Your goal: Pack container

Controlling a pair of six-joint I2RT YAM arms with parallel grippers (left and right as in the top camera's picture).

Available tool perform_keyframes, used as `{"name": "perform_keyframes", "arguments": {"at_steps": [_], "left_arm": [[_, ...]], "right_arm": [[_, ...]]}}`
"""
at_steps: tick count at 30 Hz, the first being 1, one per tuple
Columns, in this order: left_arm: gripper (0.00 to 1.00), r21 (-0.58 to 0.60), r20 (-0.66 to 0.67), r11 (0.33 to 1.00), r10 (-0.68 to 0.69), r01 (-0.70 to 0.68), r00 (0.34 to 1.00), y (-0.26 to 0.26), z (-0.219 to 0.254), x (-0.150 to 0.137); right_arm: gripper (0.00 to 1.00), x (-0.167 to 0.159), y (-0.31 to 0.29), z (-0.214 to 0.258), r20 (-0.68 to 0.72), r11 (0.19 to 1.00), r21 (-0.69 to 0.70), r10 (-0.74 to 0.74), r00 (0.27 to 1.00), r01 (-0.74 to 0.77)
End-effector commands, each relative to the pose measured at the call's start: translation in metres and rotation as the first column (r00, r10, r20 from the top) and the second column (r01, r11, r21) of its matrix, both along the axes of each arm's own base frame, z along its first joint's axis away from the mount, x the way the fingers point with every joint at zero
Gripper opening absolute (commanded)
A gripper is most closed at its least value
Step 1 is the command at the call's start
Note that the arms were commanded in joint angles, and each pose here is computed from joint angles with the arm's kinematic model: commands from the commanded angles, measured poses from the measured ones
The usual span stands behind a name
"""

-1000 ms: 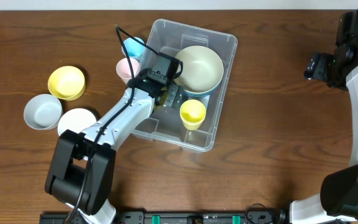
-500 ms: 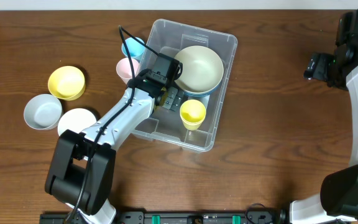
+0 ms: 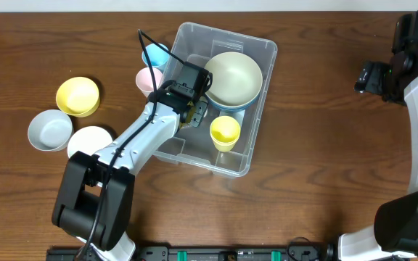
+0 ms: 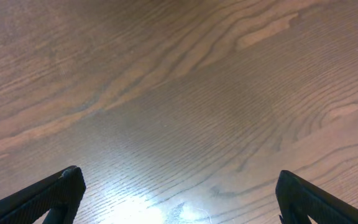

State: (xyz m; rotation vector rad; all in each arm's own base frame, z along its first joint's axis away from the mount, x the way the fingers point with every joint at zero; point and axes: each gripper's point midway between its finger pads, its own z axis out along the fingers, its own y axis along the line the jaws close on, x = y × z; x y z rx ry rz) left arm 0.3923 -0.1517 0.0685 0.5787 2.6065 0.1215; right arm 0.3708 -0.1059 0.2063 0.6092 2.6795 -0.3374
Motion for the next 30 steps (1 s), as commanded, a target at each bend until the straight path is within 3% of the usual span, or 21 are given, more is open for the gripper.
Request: {"name": "perform_keyframes", "arguments": {"at_steps": [1, 14, 24, 30], "left_arm": [[0.55, -0.011, -0.008, 1.0, -0.003, 0.003, 1.0, 0.0, 0.0, -0.003], [0.27, -0.038, 0.029, 0.999, 0.003, -0.002, 1.0, -0.001, 0.019, -0.003], [0.26, -0.103, 0.005, 0.994, -0.033, 0.033, 0.999, -0.014, 0.018, -0.007], [0.19, -0.103, 0.005, 0.994, -0.034, 0.035, 0.999, -0.014, 0.018, -0.007]], "right_arm": [[0.99, 0.0, -0.002, 0.01, 0.034, 1.0, 0.0, -0.019, 0.999, 0.019], [0.99, 0.0, -0.002, 0.01, 0.035, 1.0, 0.0, -0.019, 0.999, 0.019], [0.99, 0.0, -0.002, 0.01, 0.035, 1.0, 0.0, -0.019, 0.999, 0.019], [0.99, 0.0, -0.002, 0.01, 0.034, 1.0, 0.0, -0.019, 0.999, 0.019]]}}
